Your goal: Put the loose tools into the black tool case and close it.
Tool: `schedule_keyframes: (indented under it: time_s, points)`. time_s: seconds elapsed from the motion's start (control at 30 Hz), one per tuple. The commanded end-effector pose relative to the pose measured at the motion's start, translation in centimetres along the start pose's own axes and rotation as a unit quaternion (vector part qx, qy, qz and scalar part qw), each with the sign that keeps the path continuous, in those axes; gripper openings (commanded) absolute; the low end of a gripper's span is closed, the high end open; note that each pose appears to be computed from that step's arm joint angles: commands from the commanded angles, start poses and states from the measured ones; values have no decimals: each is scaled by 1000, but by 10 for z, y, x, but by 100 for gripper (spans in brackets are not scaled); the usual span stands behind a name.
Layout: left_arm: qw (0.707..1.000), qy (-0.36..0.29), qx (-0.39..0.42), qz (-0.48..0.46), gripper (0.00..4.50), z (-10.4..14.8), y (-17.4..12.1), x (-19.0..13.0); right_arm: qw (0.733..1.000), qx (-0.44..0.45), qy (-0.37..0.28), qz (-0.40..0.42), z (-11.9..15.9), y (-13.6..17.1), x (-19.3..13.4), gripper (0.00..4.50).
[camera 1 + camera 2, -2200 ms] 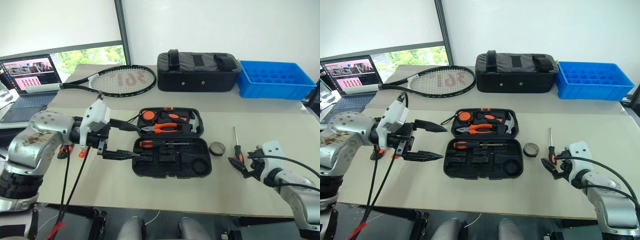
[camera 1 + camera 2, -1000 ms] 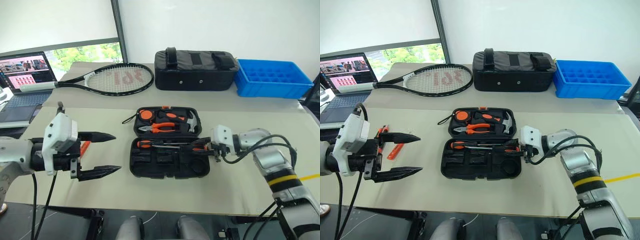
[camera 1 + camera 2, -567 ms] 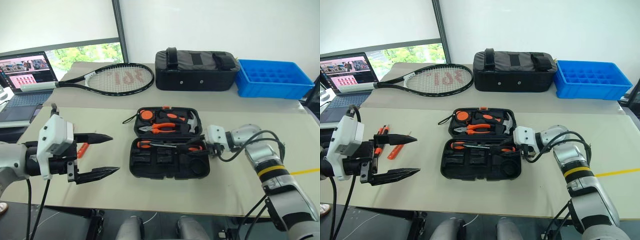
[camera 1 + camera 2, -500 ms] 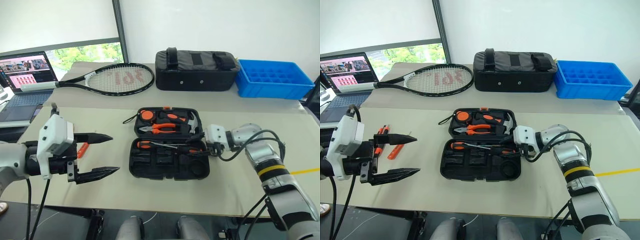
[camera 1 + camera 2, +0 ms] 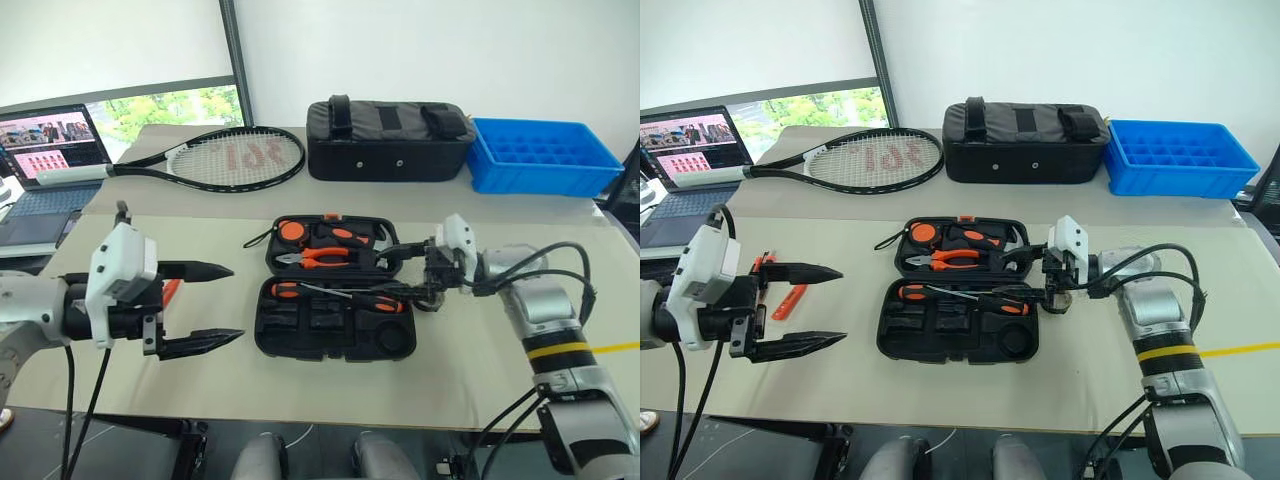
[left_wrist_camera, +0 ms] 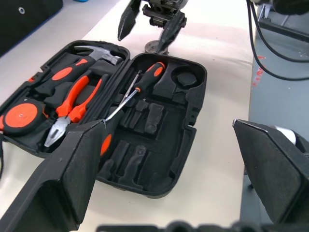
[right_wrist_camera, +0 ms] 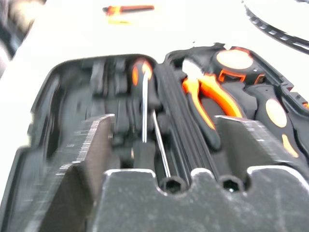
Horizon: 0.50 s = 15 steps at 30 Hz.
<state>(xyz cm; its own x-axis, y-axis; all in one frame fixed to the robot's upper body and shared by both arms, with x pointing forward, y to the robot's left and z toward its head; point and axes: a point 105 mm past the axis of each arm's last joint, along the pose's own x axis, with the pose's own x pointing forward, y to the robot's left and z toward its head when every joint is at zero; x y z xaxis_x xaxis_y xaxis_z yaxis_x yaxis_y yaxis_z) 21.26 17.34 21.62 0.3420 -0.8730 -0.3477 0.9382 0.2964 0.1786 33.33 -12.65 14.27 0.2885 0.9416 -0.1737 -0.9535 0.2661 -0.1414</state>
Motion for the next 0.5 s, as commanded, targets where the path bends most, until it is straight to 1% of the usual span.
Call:
schedule_keyframes:
  time_s: [0.03,0.1,0.17,0.27,0.33,0.5]
  points:
    - [1000,3,26,7,450,6,3,-4,999,-1,-15,-47,8,-7,1,223]
    - [1000,4,26,7,450,4,3,-5,998,2,-12,-56,6,-8,3,171]
    - [1000,5,27,8,450,3,3,-6,998,9,-2,-68,1,-9,8,94]
    - [1000,5,28,8,450,3,4,-7,998,9,25,-55,-8,-2,14,5]
    - [1000,7,28,8,450,2,4,-7,998,12,37,-52,-12,1,16,5]
    - [999,8,32,7,450,2,4,-7,995,-12,100,-13,-35,18,18,5]
